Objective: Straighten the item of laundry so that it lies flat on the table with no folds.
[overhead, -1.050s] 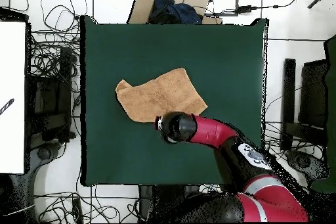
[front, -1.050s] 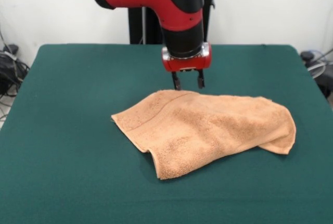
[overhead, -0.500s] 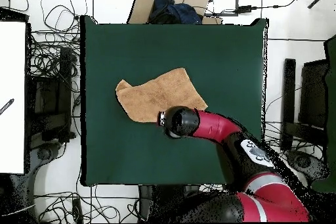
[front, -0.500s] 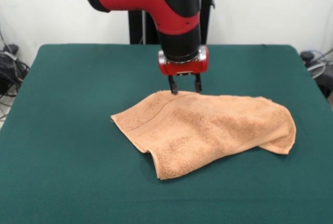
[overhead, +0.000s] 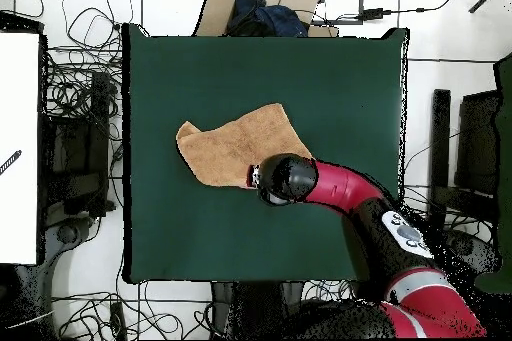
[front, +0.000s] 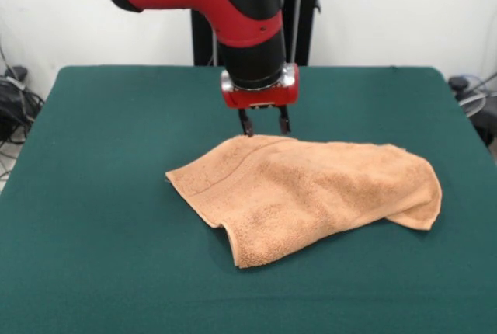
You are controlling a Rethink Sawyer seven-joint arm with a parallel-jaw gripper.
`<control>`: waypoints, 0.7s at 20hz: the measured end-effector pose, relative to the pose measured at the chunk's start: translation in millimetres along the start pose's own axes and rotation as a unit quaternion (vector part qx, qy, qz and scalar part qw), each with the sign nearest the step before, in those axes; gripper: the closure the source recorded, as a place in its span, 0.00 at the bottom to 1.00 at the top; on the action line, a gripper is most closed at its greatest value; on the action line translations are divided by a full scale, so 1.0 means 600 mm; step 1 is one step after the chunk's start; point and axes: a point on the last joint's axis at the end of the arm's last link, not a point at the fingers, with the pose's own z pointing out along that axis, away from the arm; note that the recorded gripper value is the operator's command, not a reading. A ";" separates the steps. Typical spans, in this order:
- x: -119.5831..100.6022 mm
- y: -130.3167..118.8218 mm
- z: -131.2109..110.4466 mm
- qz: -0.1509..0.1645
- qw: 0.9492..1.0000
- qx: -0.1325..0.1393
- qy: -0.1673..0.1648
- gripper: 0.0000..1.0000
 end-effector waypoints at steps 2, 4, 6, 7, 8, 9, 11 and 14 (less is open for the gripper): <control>-0.003 -0.008 -0.002 0.004 1.000 -0.001 -0.003 0.00; -0.006 -0.015 -0.004 0.007 1.000 -0.002 -0.005 0.00; -0.009 -0.021 -0.006 0.010 1.000 -0.004 -0.008 0.00; -0.010 -0.023 -0.007 0.011 1.000 -0.005 -0.008 0.00; -0.012 -0.024 -0.006 0.012 1.000 -0.007 -0.009 0.00; -0.014 -0.024 -0.006 0.013 1.000 -0.009 -0.010 0.00; -0.015 -0.024 -0.004 0.014 1.000 -0.013 -0.011 0.00; -0.014 -0.026 -0.002 0.015 1.000 -0.014 -0.009 0.00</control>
